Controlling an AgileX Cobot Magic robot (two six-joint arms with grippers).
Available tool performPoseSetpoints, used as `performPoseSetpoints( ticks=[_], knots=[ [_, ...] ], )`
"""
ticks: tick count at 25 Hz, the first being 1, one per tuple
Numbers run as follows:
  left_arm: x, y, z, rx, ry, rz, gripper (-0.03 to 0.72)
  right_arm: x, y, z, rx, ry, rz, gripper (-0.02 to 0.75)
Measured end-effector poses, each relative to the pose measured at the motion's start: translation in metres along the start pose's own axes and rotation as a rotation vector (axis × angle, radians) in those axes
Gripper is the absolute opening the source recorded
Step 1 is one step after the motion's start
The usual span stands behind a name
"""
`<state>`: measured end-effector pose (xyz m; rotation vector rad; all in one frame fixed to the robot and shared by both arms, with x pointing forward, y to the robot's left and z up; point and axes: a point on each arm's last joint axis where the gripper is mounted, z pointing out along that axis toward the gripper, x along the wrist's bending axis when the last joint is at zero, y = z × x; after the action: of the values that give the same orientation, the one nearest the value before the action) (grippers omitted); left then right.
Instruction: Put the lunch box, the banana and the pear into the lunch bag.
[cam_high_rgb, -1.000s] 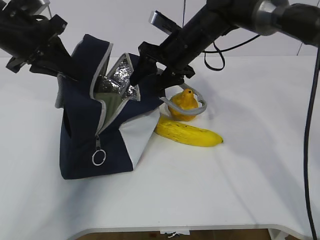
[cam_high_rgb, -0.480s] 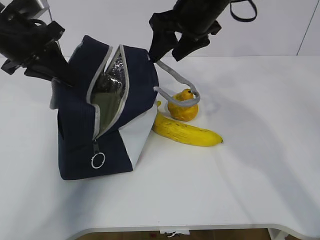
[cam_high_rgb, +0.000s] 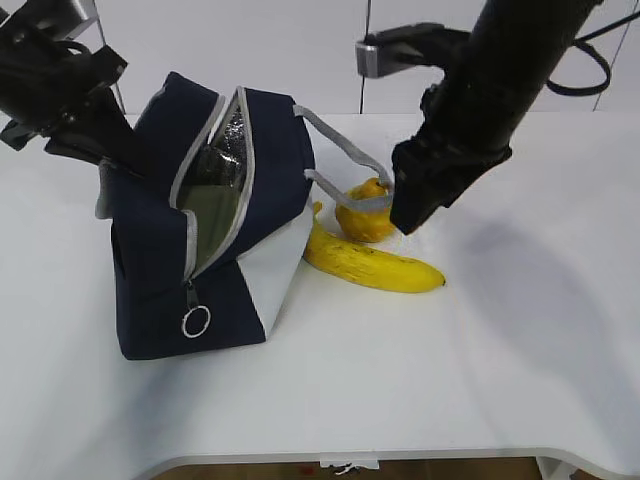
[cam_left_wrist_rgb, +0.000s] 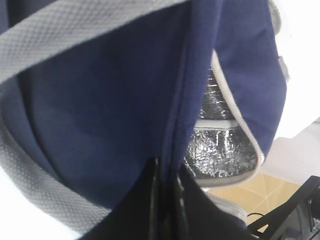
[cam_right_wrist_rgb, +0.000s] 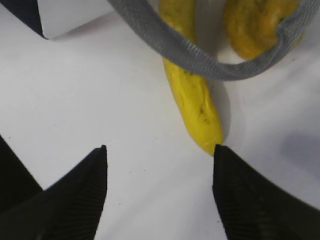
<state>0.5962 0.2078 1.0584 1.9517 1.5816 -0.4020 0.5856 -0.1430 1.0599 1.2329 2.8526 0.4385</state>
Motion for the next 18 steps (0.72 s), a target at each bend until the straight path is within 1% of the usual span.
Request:
performPoseSetpoints(
  ticks=[3, 8, 18],
  knots=[
    [0.0, 0.0, 0.0, 0.002, 0.0, 0.0, 0.0, 0.0, -0.004, 0.007, 0.017, 0.005, -0.073, 0.51],
    [0.0, 0.0, 0.0, 0.003, 0.001, 0.001, 0.0, -0.005, 0.004, 0.012, -0.06, -0.041, -0.171, 0.509],
    [0.0, -0.001, 0.0, 0.006, 0.003, 0.002, 0.0, -0.019, 0.01, 0.062, 0.004, -0.019, -0.168, 0.509]
  ],
)
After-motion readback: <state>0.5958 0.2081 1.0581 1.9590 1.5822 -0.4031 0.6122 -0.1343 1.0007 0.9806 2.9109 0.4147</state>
